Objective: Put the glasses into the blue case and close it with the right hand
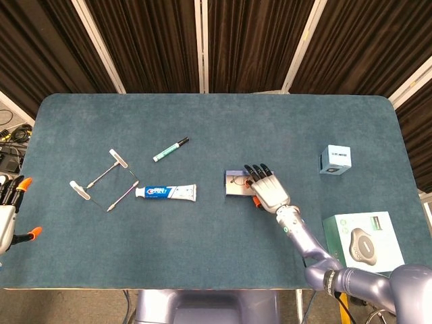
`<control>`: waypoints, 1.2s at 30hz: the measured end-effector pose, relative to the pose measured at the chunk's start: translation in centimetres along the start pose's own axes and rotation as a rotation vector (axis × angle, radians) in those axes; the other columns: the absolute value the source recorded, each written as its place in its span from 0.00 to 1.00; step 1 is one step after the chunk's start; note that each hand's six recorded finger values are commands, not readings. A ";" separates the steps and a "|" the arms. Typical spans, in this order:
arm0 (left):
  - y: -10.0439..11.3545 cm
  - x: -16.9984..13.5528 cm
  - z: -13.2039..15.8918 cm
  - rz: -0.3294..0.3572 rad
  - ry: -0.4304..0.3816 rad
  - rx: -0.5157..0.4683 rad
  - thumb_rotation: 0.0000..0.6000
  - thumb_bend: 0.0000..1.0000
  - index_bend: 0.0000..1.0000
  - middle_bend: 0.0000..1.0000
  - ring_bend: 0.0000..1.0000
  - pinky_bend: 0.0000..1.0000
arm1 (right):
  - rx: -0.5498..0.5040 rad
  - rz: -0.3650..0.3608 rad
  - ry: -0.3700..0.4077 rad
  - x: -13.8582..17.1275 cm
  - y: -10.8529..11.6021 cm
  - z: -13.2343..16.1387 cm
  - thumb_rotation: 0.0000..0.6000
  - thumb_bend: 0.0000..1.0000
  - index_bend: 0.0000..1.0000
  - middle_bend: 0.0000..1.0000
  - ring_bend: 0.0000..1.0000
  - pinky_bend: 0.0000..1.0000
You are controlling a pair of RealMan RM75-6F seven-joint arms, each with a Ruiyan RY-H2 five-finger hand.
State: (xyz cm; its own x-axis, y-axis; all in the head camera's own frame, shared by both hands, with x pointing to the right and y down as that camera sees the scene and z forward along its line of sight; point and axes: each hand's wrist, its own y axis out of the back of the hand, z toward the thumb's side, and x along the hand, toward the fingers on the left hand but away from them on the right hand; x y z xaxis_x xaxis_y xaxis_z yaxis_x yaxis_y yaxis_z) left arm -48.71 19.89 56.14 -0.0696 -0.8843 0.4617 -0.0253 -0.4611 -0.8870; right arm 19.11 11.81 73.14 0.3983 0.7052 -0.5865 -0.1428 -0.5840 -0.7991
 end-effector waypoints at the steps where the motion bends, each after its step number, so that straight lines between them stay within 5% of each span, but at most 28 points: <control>1: 0.0 0.0 0.0 0.000 0.000 0.000 1.00 0.00 0.00 0.00 0.00 0.00 | 0.001 0.001 0.000 0.0 0.0 -0.1 1.00 0.44 0.39 0.00 0.00 0.00; 12: 0.0 -0.2 0.2 0.002 -0.006 -0.001 1.00 0.00 0.00 0.00 0.00 0.00 | -0.008 -0.003 0.059 2.3 0.2 0.0 1.00 0.44 0.62 0.01 0.00 0.00; 25: 0.0 -0.2 0.4 -0.001 -0.012 0.002 1.00 0.00 0.00 0.00 0.00 0.00 | 0.019 -0.020 0.154 5.4 2.5 0.1 1.00 0.45 0.64 0.02 0.00 0.00; 36: -0.2 -0.1 0.5 -0.006 -0.012 0.004 1.00 0.00 0.00 0.00 0.00 0.00 | 0.094 0.010 0.170 3.3 3.2 2.2 1.00 0.46 0.63 0.01 0.00 0.00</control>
State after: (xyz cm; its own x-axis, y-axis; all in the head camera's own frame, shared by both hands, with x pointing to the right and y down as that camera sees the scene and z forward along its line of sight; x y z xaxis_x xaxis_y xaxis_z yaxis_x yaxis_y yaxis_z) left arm -48.23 20.04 56.23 -0.0574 -0.8822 0.4674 -0.0218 -0.4669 -0.8840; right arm 18.03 13.15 68.32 0.5424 0.6174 -0.5698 -0.2280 -0.5446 -0.8071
